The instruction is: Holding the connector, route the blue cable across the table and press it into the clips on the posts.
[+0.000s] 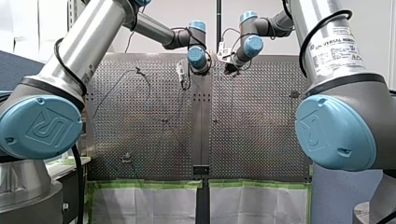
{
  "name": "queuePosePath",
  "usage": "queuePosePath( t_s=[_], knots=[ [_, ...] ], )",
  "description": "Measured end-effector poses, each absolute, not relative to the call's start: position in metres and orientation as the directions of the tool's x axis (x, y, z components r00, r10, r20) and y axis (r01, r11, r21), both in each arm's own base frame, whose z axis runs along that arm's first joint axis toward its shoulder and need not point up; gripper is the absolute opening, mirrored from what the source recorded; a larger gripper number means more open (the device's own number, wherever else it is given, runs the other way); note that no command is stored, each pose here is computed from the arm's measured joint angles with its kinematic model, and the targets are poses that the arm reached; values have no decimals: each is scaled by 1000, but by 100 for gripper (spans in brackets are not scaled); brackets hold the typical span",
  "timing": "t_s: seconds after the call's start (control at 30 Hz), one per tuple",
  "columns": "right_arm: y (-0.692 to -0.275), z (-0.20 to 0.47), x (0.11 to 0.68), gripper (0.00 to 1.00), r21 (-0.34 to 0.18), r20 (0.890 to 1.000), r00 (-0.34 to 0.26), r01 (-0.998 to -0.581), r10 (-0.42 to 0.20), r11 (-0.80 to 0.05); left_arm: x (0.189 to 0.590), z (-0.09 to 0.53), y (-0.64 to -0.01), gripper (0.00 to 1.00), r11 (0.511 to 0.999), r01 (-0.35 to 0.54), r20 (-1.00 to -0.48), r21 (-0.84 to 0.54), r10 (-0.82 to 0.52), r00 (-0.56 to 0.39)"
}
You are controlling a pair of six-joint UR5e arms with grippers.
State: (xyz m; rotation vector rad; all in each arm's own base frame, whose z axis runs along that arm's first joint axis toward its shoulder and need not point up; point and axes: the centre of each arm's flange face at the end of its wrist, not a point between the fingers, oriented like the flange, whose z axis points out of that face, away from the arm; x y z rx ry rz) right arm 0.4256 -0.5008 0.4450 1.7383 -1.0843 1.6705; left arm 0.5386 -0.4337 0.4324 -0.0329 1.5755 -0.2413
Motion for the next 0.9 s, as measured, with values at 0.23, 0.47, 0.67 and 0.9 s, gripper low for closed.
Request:
queuePosePath(
  t_s=[0.23,0.47,0.67,0.9],
  knots=[
    [-501,445,426,0,-173,977,-66,-808,-205,-564,537,431,-432,0,979,118,-986,-165,-162,-36],
    [-501,445,426,0,-173,977,-66,-807,-205,-564,534,425,-431,0,981,110,-987,-157,-152,-52],
    [-500,444,427,0,-173,976,-65,-806,-206,-566,529,414,-430,0,986,78,-988,-144,-139,-67],
    [-498,433,426,0,-176,973,-55,-809,-225,-562,517,389,-427,0,992,39,-988,-116,-112,-105]
  ],
)
